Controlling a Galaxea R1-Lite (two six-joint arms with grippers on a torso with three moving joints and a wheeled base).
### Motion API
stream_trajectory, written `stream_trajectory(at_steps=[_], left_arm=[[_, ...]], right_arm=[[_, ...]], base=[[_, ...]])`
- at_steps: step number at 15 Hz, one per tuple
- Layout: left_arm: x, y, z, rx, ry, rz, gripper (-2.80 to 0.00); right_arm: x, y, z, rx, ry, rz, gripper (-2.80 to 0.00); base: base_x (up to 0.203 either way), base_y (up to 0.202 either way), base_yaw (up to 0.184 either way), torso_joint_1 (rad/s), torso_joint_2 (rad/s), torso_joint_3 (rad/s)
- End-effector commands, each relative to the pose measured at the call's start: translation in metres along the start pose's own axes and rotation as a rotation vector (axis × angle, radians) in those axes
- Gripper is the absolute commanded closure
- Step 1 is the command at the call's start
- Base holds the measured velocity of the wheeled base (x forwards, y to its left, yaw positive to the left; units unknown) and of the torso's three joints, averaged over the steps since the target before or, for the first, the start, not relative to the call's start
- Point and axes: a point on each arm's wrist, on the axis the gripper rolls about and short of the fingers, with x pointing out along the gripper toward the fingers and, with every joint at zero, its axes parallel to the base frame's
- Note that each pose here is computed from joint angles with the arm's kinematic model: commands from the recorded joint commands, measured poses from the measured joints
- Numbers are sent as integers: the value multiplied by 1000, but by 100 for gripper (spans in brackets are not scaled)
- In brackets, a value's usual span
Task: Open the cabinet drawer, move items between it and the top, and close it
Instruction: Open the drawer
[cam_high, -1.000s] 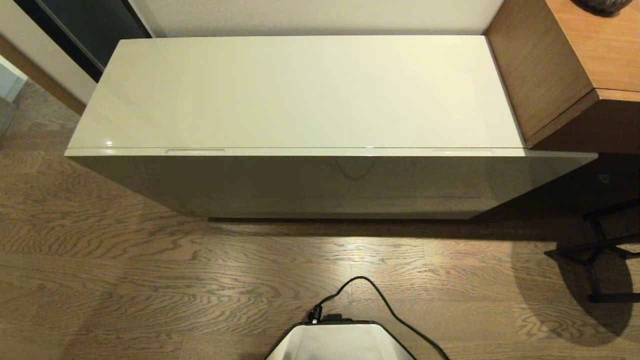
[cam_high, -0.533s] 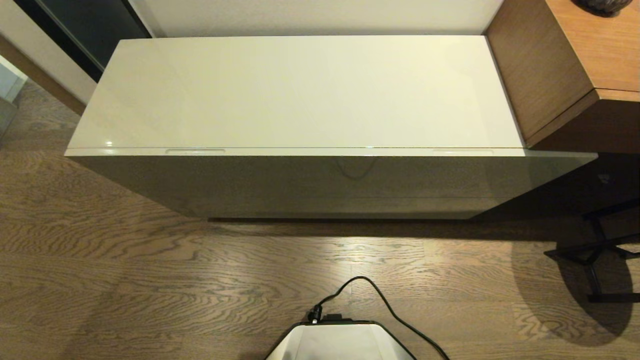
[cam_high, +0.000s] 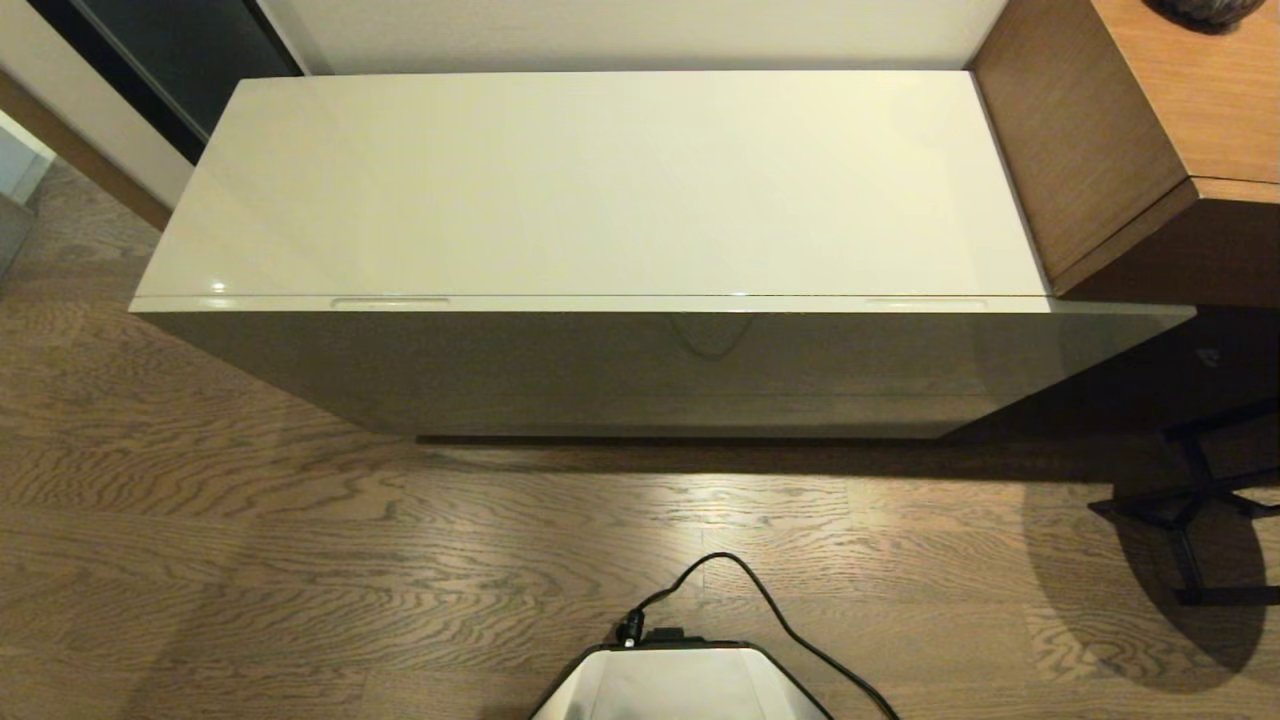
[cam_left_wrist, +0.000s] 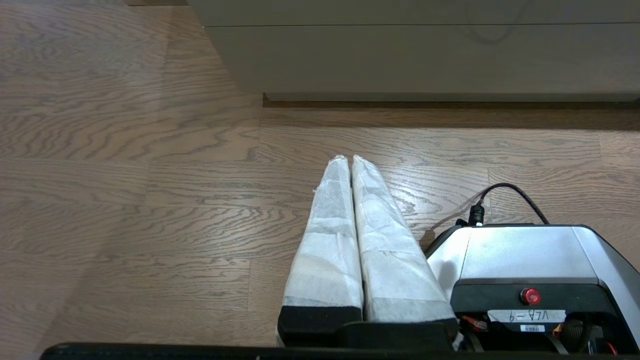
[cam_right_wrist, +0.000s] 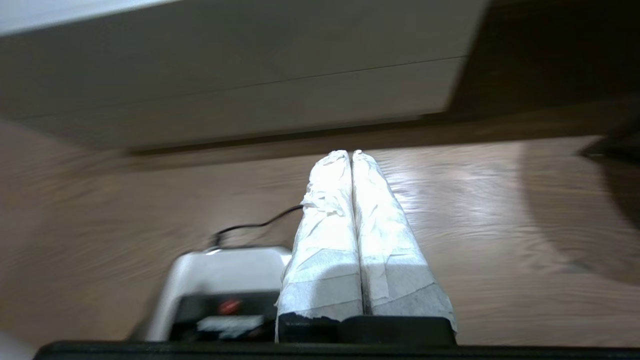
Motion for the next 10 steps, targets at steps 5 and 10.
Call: stream_trajectory(at_steps=[5, 10], left_arm=[[0, 0, 0, 0, 1, 1, 0], [0, 0, 0, 0, 1, 1, 0]], right_arm=[[-41, 12, 36, 74, 72, 147, 0], [-16, 27, 138, 313, 55, 147, 0]], base=[[0, 0, 0, 0, 0, 0], [0, 0, 0, 0, 0, 0]])
